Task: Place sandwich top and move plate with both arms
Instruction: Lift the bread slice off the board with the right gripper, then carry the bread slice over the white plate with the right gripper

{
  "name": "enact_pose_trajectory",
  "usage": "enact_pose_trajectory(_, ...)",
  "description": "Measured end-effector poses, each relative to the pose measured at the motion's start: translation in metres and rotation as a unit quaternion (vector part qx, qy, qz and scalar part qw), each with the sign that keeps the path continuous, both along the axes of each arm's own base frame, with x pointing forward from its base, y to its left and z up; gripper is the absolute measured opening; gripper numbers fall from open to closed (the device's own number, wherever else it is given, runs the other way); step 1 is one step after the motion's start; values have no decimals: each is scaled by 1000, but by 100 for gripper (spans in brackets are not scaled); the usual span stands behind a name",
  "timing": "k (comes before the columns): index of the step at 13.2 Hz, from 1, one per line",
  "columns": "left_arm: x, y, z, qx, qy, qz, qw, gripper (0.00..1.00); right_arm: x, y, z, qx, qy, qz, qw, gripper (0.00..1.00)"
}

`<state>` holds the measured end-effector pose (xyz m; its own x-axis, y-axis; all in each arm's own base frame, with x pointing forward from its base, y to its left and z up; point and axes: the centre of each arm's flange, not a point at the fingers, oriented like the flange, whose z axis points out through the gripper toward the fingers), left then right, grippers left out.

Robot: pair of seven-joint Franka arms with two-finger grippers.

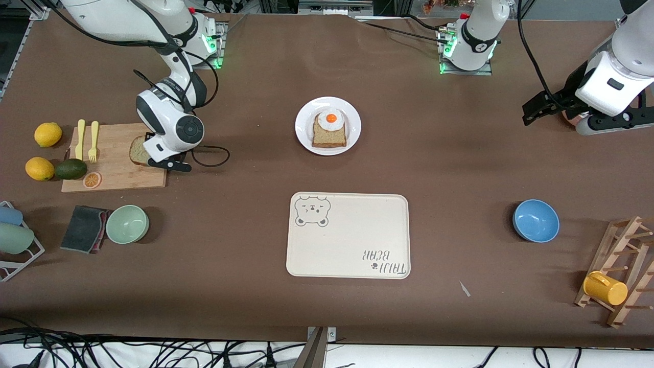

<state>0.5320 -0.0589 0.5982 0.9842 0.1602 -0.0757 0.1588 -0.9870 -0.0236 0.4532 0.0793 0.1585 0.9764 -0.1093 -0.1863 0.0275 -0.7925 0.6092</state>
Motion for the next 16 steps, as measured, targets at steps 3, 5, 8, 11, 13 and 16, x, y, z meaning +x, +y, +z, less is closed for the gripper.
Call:
enact_pose_trajectory(3, 0, 0, 0, 0, 0, 0, 1000, 100, 0, 0, 0, 0, 0, 0, 1000, 62)
enact_pose_trajectory(5, 0, 0, 0, 0, 0, 0, 1000, 100, 1, 0, 0, 0, -1, 0, 1000, 56)
enact_pose_trajectory(8, 0, 0, 0, 0, 0, 0, 1000, 100, 4, 1, 4, 1, -5, 3, 1000, 21)
enact_pose_trajectory(11, 0, 0, 0, 0, 0, 0, 1000, 100, 10, 2, 18, 8, -1, 28, 1000, 15)
enact_pose_trajectory(13, 0, 0, 0, 0, 0, 0, 1000, 100, 16, 2, 40, 8, -3, 47, 999, 15)
enact_pose_trajectory(16, 0, 0, 0, 0, 0, 0, 1000, 100, 20, 33, 93, 23, -19, 62, 998, 9)
